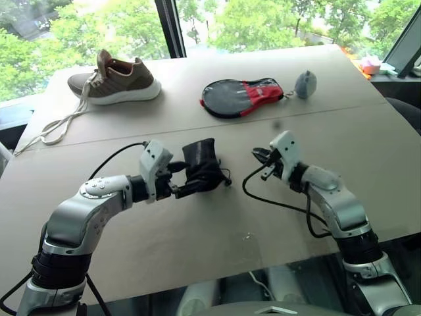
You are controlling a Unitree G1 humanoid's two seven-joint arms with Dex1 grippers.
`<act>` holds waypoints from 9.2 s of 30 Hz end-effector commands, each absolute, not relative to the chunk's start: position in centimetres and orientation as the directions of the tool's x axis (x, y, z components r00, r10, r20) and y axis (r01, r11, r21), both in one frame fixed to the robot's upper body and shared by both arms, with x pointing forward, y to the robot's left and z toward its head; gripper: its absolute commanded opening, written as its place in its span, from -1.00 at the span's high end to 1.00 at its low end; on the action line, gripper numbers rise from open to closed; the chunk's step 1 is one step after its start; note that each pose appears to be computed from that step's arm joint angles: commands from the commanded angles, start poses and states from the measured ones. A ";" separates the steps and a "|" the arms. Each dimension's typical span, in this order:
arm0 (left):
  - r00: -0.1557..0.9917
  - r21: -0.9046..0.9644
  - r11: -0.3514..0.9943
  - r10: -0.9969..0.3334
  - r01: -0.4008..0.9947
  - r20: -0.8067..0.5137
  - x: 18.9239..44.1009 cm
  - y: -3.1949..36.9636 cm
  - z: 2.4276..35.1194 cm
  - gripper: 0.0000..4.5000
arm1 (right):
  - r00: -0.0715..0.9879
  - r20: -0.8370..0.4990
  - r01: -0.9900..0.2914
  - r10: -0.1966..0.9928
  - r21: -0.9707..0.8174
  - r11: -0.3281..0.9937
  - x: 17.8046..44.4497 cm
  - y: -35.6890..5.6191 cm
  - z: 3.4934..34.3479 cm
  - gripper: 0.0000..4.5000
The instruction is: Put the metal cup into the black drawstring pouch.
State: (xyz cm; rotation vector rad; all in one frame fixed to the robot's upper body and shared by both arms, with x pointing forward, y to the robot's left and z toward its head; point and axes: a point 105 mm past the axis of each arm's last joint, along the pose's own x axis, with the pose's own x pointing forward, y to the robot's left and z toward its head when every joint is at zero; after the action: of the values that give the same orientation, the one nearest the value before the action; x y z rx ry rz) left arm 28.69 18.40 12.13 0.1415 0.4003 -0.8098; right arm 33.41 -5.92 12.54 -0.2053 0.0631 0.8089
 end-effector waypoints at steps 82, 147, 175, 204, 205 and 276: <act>0.494 0.104 0.498 -0.768 0.861 -0.407 21.7 25.5 16.9 -1.00 | 0.130 -0.448 -0.978 0.885 -0.206 0.040 34.6 4.6 8.8 0.99; 0.430 0.191 0.481 -0.866 0.855 0.256 35.9 10.1 28.6 0.14 | 0.339 0.334 -0.353 0.880 -0.822 0.448 34.9 0.8 35.0 1.00; 0.457 0.114 0.499 -0.848 0.859 0.269 36.1 10.0 27.3 0.91 | 0.364 0.334 -0.329 0.869 -0.827 0.456 35.0 0.0 34.9 1.00; 0.619 0.111 0.621 -0.784 0.776 0.058 38.1 12.4 20.5 0.91 | 0.208 0.939 0.392 0.274 -0.337 0.856 32.8 -11.7 48.2 1.00; 0.619 0.112 0.621 -0.784 0.776 0.057 38.1 12.4 20.5 0.91 | 0.201 0.944 0.400 0.261 -0.322 0.858 32.7 -12.0 48.4 1.00; 0.791 0.253 0.752 -0.553 0.609 -0.262 26.3 24.5 10.7 -0.97 | 0.601 -0.114 -0.797 0.791 -0.150 0.584 27.9 -19.0 12.3 -0.98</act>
State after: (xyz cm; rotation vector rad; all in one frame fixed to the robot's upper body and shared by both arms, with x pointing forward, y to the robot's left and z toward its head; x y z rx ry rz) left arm 26.36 24.48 9.05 0.3195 0.2426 -0.6383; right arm 28.01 -18.90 11.02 -0.1738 0.0842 0.9066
